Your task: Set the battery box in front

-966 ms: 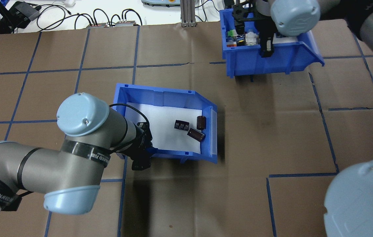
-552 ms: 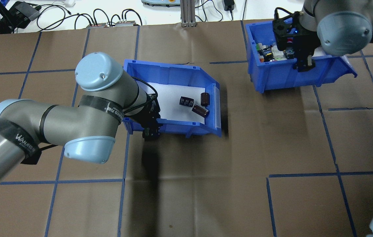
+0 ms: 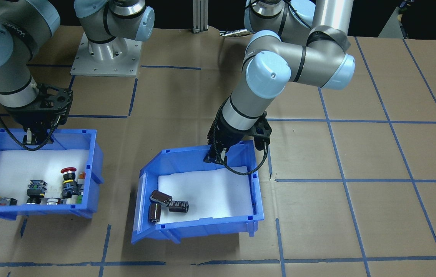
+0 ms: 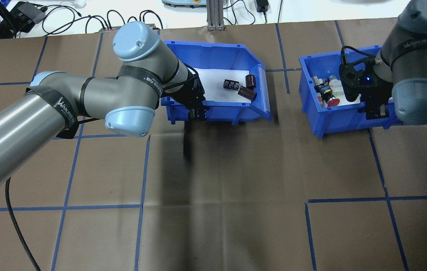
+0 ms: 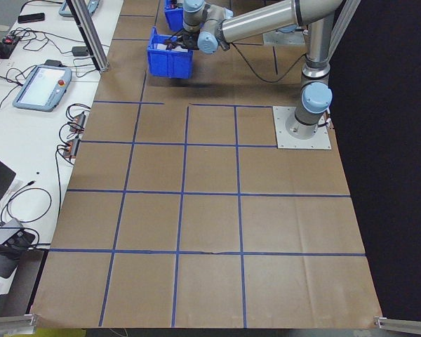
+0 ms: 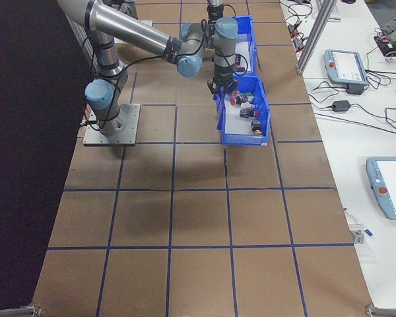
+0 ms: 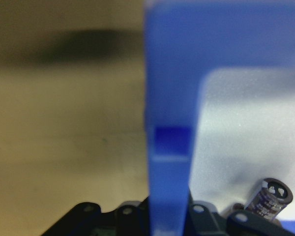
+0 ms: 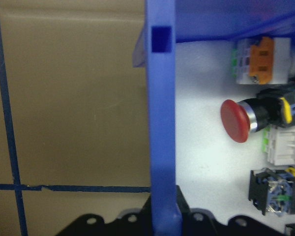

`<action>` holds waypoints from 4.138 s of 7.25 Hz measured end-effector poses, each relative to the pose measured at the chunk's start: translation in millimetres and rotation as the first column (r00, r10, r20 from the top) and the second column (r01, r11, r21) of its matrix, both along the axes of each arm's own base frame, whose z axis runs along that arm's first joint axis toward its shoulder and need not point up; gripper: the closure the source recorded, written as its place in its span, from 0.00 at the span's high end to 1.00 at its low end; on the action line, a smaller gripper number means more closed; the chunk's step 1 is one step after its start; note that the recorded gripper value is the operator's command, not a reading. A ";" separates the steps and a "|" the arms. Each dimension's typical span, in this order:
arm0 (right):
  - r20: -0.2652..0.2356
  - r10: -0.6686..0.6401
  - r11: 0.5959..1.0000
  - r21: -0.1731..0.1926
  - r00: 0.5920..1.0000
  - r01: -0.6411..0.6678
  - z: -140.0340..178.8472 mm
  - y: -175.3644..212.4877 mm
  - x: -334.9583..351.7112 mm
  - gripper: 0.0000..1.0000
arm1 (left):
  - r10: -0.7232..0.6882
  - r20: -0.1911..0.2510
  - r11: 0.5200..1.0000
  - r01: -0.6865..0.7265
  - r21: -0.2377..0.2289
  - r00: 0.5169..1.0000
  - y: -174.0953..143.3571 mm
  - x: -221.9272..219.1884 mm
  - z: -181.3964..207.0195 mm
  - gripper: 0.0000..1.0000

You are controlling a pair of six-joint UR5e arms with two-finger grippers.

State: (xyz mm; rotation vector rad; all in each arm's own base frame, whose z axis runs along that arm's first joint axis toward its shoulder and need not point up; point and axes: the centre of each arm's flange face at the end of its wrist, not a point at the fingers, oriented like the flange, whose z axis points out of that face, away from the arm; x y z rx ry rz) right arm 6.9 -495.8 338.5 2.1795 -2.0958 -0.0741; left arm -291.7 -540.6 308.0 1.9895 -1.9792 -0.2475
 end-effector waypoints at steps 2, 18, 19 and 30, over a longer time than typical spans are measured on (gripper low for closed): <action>0.011 0.002 1.000 -0.003 1.000 -0.002 -4.8 12.7 -4.1 0.05 | 0.022 -0.055 1.000 -0.022 -0.001 0.998 -15.1 -11.9 -17.0 0.02; 0.062 -0.086 0.996 0.008 0.994 0.085 -19.8 118.3 102.0 0.06 | -0.743 0.226 0.647 0.763 0.003 0.629 55.1 56.8 138.4 0.99; 0.065 -0.085 0.996 0.008 0.994 0.084 -20.1 123.0 111.4 0.06 | -0.847 0.250 0.484 0.875 -0.005 0.470 71.5 76.6 153.5 0.99; 0.122 -0.069 0.996 -0.050 0.990 0.076 -60.5 196.4 310.7 0.14 | -0.939 0.337 -0.022 0.992 0.120 -0.062 162.2 141.1 176.1 0.99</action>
